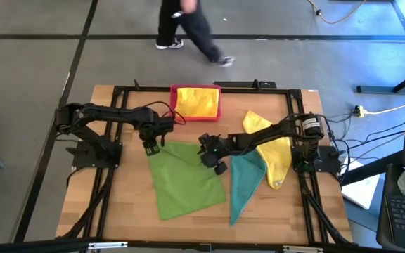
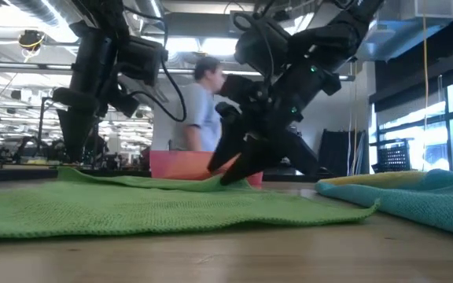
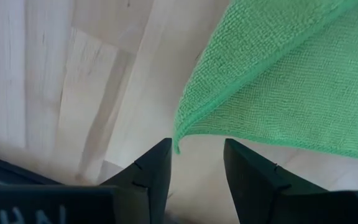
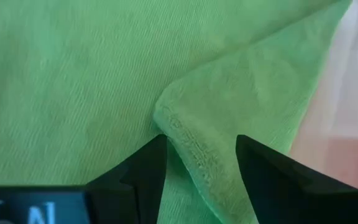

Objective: Fold microfiber towels
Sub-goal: Fold the green microfiber cloth

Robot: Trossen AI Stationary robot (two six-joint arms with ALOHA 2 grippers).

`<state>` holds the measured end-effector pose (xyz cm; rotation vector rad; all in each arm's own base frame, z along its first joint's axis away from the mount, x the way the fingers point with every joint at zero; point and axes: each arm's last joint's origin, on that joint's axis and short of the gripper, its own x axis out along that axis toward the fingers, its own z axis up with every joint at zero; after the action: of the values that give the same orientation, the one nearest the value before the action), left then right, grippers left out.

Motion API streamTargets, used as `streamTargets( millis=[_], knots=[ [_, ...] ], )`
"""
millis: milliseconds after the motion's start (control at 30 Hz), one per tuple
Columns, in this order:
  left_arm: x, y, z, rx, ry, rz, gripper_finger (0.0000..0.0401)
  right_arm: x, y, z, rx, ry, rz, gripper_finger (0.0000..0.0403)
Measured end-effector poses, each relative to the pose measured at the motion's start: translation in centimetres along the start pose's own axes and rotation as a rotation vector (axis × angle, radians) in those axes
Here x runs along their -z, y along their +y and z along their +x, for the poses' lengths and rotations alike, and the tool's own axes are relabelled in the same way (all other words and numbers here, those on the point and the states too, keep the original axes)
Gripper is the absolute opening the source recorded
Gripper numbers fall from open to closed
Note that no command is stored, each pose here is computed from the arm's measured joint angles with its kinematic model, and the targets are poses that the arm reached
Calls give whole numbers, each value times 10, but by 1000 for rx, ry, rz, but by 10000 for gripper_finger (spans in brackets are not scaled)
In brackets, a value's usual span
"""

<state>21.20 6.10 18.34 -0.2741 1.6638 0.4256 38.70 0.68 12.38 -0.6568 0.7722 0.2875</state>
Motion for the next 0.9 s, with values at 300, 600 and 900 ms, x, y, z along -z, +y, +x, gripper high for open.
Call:
streamTargets(
  millis=[300, 600, 900],
  knots=[
    [-3, 0, 0, 4, -35, 10, 138, -12, -10, 7, 42, -48, 3, 194],
    [-3, 0, 0, -2, -36, 28, 138, -12, -4, 18, -26, -69, 69, 194],
    [-5, 11, 1, -33, -33, 36, 138, -21, 4, 18, -37, -95, 101, 185]
  ],
)
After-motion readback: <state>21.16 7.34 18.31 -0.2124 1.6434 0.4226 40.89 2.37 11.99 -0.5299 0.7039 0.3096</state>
